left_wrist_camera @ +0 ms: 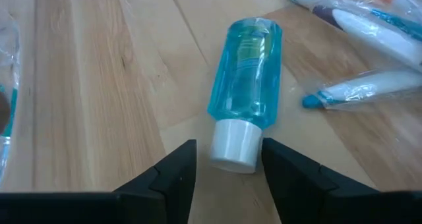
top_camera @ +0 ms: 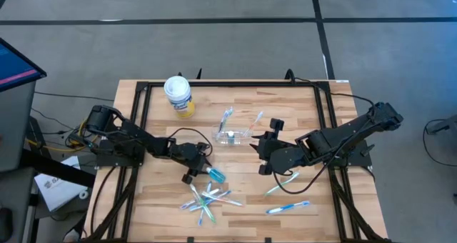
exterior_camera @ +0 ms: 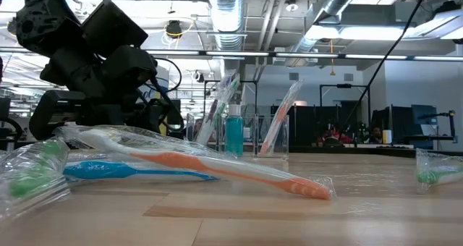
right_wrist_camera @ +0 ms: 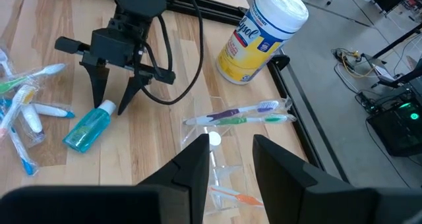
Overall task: Pick & Place toothbrushing station
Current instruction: Put the blue mouthwash into the transparent organizer
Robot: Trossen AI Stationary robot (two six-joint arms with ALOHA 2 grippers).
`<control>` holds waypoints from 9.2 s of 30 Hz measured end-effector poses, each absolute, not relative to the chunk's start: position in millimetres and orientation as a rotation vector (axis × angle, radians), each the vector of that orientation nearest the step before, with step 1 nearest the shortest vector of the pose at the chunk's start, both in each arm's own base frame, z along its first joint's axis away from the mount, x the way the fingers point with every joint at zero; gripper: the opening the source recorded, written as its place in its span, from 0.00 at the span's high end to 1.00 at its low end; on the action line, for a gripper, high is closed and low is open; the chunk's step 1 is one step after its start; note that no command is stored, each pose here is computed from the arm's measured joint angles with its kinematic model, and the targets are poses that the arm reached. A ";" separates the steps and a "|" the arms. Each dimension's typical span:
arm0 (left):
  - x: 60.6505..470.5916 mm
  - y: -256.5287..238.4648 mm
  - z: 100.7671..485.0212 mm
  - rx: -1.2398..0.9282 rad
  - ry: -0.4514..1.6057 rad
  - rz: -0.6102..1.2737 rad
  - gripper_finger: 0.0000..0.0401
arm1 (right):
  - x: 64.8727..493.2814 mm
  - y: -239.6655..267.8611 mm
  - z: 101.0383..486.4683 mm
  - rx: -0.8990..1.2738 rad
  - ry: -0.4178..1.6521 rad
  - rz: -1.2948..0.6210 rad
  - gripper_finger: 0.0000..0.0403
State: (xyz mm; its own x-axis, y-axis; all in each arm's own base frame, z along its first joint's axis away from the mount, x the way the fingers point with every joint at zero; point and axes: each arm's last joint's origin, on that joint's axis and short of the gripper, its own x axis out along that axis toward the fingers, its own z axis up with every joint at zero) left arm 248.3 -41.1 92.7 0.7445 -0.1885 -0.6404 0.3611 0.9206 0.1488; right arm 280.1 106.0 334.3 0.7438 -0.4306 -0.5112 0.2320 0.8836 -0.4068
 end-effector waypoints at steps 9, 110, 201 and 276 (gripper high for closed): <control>247.4 -41.0 92.1 0.265 0.670 -0.305 0.72 | 280.1 106.1 334.3 -0.329 0.636 -0.368 0.73; 263.7 -20.0 180.3 -1.128 0.508 -0.087 0.79 | 410.2 105.1 265.6 -0.550 0.904 0.130 0.56; 265.5 -20.8 187.5 -1.236 0.480 -0.155 0.66 | 424.4 98.2 245.5 -0.542 0.940 0.196 0.80; 211.8 -38.1 220.0 -0.624 0.063 -0.048 0.70 | 375.0 31.4 199.4 0.007 0.336 -0.183 0.80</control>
